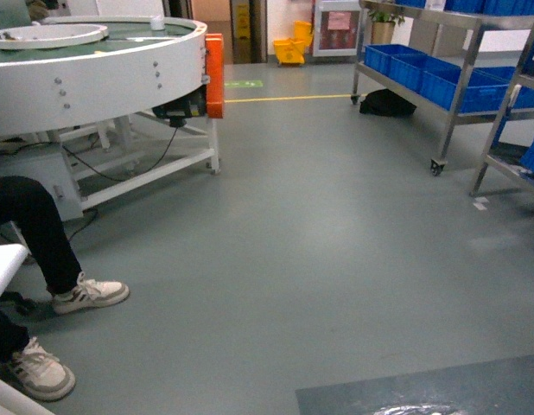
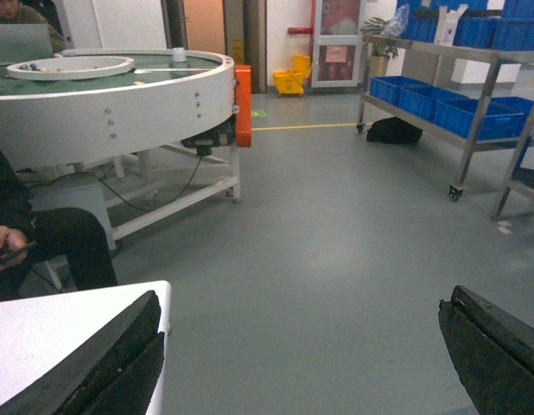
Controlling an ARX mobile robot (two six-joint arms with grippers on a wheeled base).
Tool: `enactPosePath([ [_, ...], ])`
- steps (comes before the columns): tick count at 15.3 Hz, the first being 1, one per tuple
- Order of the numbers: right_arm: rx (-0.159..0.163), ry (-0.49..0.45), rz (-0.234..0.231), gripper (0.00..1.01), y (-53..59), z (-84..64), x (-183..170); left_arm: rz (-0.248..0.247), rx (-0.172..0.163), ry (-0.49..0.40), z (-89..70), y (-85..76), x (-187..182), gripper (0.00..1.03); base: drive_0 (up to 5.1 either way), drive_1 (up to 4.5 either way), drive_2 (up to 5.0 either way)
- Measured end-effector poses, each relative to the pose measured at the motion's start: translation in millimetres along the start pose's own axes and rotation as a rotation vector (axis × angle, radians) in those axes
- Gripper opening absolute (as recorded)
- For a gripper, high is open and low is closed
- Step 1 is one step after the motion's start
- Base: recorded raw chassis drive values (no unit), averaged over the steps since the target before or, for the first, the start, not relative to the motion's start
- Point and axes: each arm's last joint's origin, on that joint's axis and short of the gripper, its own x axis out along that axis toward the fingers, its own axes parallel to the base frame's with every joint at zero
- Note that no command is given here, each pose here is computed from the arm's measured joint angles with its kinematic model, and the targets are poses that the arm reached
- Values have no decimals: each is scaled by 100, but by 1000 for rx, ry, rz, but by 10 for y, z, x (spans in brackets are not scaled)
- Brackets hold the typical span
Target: Pick red block from blue box to shelf
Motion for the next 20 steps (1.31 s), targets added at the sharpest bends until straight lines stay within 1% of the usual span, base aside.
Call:
enactPosePath([
  [2, 0, -1, 0, 28, 0, 1, 0, 0, 0, -2, 2, 0, 0, 98, -131, 170, -432],
  [20, 0, 2, -1, 28, 0, 2, 0, -1, 0, -2, 2, -1, 0, 98, -3, 411, -418],
])
